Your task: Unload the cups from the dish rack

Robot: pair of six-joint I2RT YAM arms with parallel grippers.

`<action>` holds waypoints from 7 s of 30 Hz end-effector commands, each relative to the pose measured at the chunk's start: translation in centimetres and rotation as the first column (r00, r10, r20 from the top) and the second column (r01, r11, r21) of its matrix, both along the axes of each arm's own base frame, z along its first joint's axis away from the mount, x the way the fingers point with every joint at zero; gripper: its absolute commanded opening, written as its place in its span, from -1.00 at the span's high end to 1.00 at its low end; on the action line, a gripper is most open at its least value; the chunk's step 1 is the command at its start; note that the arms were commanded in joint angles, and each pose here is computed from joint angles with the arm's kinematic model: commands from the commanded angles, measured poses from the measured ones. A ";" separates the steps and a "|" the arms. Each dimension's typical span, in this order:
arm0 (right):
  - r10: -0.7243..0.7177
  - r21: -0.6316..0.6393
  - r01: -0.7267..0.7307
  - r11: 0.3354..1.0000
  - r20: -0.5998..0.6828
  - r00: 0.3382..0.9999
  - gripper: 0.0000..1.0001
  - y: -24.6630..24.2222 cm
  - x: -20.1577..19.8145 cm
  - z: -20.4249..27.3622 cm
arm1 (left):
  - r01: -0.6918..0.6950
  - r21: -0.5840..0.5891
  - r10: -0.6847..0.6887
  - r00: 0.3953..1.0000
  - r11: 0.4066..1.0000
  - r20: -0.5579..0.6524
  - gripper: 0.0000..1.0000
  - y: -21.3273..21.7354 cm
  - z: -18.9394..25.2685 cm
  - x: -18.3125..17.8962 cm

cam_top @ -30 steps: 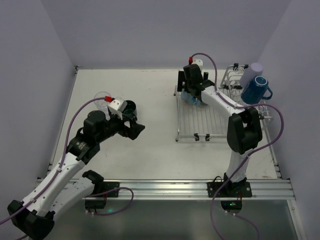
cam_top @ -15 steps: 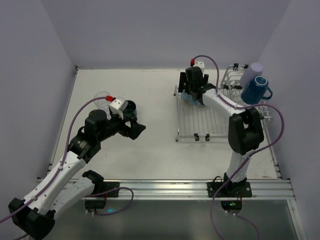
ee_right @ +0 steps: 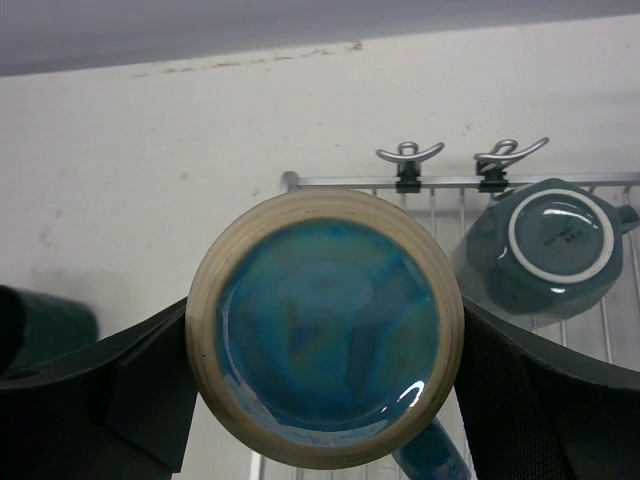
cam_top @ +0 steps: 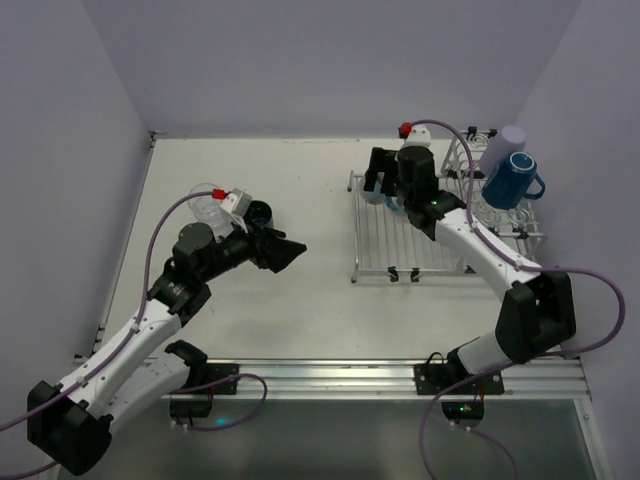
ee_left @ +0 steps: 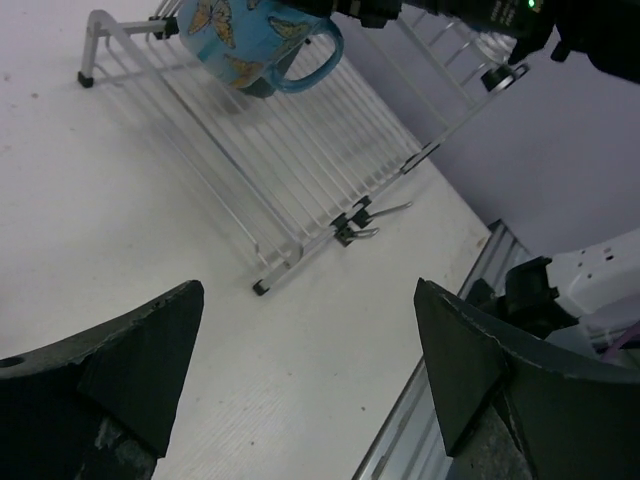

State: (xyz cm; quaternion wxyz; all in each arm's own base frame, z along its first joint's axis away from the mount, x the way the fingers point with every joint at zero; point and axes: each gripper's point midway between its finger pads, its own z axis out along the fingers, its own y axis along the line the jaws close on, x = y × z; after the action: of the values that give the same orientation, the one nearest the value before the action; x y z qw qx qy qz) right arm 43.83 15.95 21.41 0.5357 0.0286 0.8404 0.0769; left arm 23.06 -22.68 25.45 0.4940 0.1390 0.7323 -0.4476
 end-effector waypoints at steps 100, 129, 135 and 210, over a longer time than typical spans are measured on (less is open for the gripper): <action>0.678 0.688 -0.718 0.105 0.479 0.558 -0.98 14.4 -19.9 12.2 | 0.444 -0.336 -0.309 0.869 0.830 0.387 1.00 -0.6 8.6 -11.0; 0.449 0.484 -0.614 0.623 0.421 0.788 -0.98 10.2 -20.2 16.9 | 0.012 -0.091 0.006 0.979 0.996 0.203 1.00 -0.9 9.3 0.3; 0.451 0.428 -0.593 0.682 0.392 0.802 -0.98 9.3 -20.8 16.1 | -0.187 0.053 0.177 0.972 0.981 0.157 1.00 -2.2 6.0 7.5; -0.532 -0.088 0.530 0.843 0.011 0.847 -0.98 -8.0 3.2 -3.2 | -0.152 0.233 0.084 0.957 0.960 0.279 -1.00 4.9 2.2 -3.8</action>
State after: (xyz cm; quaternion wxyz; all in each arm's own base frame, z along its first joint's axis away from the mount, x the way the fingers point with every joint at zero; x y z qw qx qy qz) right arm 45.28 7.85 16.63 0.5041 0.2004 0.8300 -0.1299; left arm 19.70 -17.32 27.34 0.5877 0.1910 0.7303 -0.2910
